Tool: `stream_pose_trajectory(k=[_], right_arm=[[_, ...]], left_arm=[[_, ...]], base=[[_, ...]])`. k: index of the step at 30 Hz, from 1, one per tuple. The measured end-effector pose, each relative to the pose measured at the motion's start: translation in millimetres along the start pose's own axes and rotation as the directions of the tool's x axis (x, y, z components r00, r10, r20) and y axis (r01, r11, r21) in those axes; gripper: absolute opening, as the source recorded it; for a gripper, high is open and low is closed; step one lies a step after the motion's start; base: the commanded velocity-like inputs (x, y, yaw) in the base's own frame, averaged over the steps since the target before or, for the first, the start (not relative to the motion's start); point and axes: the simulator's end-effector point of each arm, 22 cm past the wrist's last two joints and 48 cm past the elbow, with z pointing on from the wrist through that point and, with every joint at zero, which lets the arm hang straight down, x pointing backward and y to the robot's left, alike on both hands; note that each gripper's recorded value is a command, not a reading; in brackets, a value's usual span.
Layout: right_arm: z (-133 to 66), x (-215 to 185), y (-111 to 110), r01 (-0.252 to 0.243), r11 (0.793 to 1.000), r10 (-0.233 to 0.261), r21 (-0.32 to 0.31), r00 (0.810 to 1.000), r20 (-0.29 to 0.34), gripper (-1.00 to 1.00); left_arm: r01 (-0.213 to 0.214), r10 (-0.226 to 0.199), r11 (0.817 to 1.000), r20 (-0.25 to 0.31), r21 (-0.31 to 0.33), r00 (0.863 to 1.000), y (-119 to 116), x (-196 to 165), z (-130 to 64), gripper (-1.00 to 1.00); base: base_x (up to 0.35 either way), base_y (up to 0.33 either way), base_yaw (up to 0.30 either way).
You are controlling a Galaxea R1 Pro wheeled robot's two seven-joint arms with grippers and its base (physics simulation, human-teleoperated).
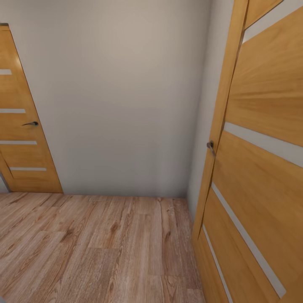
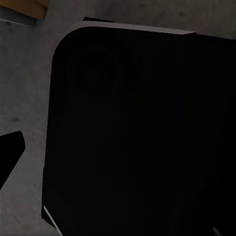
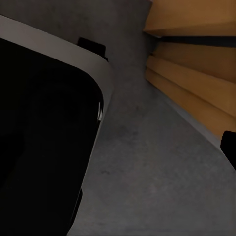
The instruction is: Move the two storage containers from the living room to the garage. In the garage, place one container on the floor and stack the other container on top of it (either order is fine).
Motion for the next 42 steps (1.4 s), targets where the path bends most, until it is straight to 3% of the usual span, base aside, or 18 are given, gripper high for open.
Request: stream_pose_trajectory(k=[24, 42], right_arm=[[0.0, -1.1, 1.0, 0.009, 1.000, -0.009, -0.001, 1.000, 0.004, 1.00], [-0.2, -1.2, 1.0, 0.009, 1.000, -0.009, -0.001, 1.000, 0.005, 1.00]], left_arm=[[0.000, 0.000, 1.000, 0.000, 0.000, 1.000, 0.0, 0.0, 0.0, 1.00], [-0.006, 0.006, 1.000, 0.000, 0.001, 1.000, 0.0, 0.1, -0.1, 1.00]], base=[[0.000, 0.031, 0.000], [0.100, 0.000, 0.000]])
